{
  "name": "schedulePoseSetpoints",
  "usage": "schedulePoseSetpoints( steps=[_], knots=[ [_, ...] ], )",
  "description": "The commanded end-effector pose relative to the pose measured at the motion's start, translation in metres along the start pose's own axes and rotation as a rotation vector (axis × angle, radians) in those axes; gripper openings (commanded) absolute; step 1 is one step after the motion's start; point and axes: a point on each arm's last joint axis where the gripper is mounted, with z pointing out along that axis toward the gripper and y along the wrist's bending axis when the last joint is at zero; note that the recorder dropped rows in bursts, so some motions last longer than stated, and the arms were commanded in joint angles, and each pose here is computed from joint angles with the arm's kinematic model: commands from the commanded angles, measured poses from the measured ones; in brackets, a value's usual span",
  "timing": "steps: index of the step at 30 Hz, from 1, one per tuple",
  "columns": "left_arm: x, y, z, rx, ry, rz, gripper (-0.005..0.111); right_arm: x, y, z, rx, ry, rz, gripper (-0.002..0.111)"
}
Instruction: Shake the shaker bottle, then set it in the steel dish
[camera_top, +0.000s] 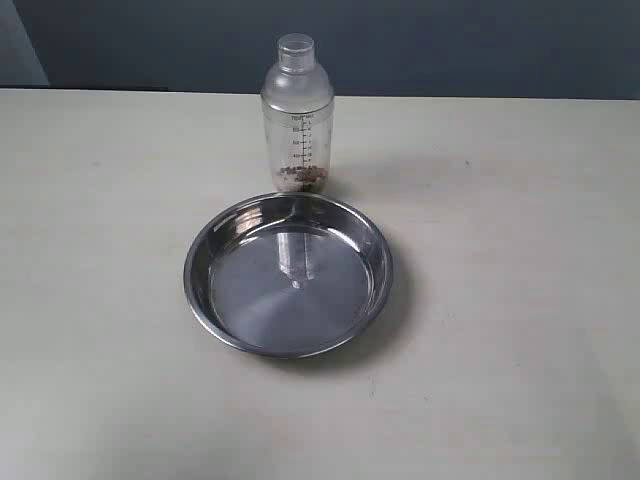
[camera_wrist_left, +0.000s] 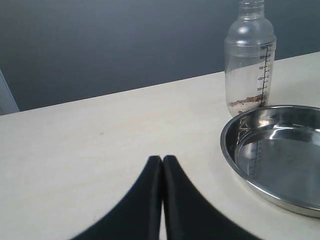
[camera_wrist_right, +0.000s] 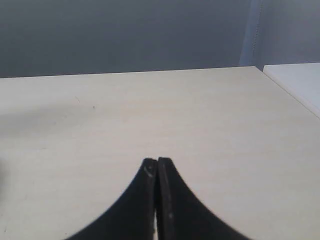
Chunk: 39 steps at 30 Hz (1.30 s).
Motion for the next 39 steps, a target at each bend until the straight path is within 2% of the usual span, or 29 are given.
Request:
schedulePoseSetpoints(
  steps=[1,9,11,12,15,17,19,21,27,30,33,37,39],
  knots=[
    [0.000,0.000,0.000,0.000,-0.018,0.010,0.000,-0.001,0.000,0.000,0.004,-0.016,0.000,-0.001],
    [-0.001,0.000,0.000,-0.001,-0.021,0.015,0.000,-0.001,0.000,0.000,0.004,-0.016,0.000,-0.001],
    [-0.003,0.001,0.000,-0.018,-0.051,0.097,0.000,-0.001,0.000,0.000,0.004,-0.016,0.000,-0.001],
    [-0.007,0.001,0.000,-0.019,-0.090,0.099,0.000,-0.001,0.000,0.000,0.004,-0.016,0.000,-0.001],
    [-0.023,0.001,-0.004,0.019,-0.276,-0.195,0.000,-0.001,0.000,0.000,0.004,-0.016,0.000,-0.001],
    [-0.033,0.003,-0.007,0.029,-0.393,-0.340,0.000,-0.001,0.000,0.000,0.004,-0.016,0.000,-0.001],
    [-0.038,0.006,-0.009,0.041,-0.452,-0.495,0.000,-0.001,0.000,0.000,0.004,-0.016,0.000,-0.001],
    [-0.038,0.007,-0.009,0.055,-0.451,-0.584,0.000,-0.001,0.000,0.000,0.004,-0.016,0.000,-0.001],
    [-0.041,0.008,-0.011,0.064,-0.495,-0.623,0.000,-0.001,0.000,0.000,0.004,-0.016,0.000,-0.001],
    [-0.041,0.008,-0.011,0.082,-0.495,-0.695,0.000,-0.001,0.000,0.000,0.004,-0.016,0.000,-0.001],
    [-0.048,0.011,-0.015,0.102,-0.589,-0.749,0.000,-0.001,0.000,0.000,0.004,-0.016,0.000,-0.001],
    [-0.058,0.015,-0.024,0.063,-0.755,-0.640,0.000,-0.001,0.000,0.000,0.004,-0.016,0.000,-0.001],
    [-0.074,0.022,-0.027,0.031,-0.788,-0.709,0.000,-0.001,0.000,0.000,0.004,-0.016,0.000,-0.001]
  ],
)
